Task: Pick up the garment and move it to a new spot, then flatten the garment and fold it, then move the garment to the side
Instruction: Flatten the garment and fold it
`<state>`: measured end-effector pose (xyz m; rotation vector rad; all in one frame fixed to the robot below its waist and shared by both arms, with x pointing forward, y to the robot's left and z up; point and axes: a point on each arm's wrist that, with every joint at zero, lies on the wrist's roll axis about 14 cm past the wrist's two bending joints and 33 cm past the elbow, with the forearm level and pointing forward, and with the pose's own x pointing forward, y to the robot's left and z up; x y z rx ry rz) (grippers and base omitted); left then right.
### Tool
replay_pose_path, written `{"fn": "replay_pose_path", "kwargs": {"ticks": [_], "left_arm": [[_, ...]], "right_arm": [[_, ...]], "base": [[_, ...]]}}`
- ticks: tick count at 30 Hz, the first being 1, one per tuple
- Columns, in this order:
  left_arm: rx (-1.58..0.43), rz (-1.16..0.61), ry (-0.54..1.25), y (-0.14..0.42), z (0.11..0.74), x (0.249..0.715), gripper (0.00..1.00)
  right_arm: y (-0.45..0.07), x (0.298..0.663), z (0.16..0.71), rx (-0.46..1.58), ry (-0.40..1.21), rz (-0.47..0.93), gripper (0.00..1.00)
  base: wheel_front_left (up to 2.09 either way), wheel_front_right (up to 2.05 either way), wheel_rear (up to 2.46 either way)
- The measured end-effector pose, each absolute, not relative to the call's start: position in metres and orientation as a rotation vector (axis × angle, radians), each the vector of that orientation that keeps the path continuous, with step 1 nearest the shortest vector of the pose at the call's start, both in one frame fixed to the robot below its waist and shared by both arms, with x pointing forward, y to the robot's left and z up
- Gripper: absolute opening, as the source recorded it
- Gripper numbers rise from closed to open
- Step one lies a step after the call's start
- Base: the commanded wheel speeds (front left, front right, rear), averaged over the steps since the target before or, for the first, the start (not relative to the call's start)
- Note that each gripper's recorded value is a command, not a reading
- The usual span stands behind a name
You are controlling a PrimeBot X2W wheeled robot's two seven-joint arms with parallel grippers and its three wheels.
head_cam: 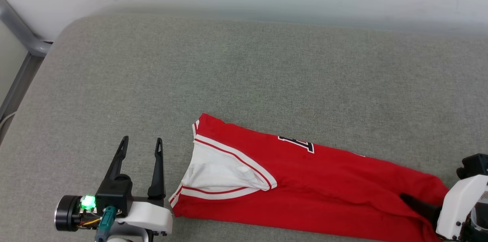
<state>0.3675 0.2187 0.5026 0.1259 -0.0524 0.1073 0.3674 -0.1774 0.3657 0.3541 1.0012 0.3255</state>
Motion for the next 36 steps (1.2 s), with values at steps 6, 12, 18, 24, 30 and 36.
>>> {"fn": "replay_pose_path", "kwargs": {"ticks": [6, 12, 18, 24, 30, 36], "left_arm": [[0.122, 0.121, -0.056, 0.221, 0.503, 0.361, 1.00], [0.139, 0.145, -0.069, 0.226, 0.506, 0.354, 1.00], [0.147, 0.148, -0.075, 0.227, 0.508, 0.347, 1.00], [0.158, 0.145, -0.078, 0.227, 0.509, 0.340, 1.00], [0.160, 0.147, -0.078, 0.227, 0.509, 0.334, 1.00], [0.156, 0.142, -0.071, 0.224, 0.506, 0.332, 1.00]], "right_arm": [[-0.185, 0.370, 0.369, 0.348, 0.956, 0.305, 0.00], [-0.220, 0.372, 0.378, 0.302, 0.922, 0.238, 0.00], [-0.275, 0.368, 0.387, 0.188, 0.918, 0.131, 0.00], [-0.291, 0.368, 0.402, 0.155, 0.892, 0.112, 0.00], [-0.258, 0.373, 0.430, 0.190, 0.816, 0.227, 0.00], [-0.198, 0.376, 0.456, 0.221, 0.743, 0.401, 0.00]], "base": [[0.00, 0.00, 0.00], [0.00, 0.00, 0.00], [0.00, 0.00, 0.00], [0.00, 0.00, 0.00], [0.00, 0.00, 0.00], [0.00, 0.00, 0.00]]}}
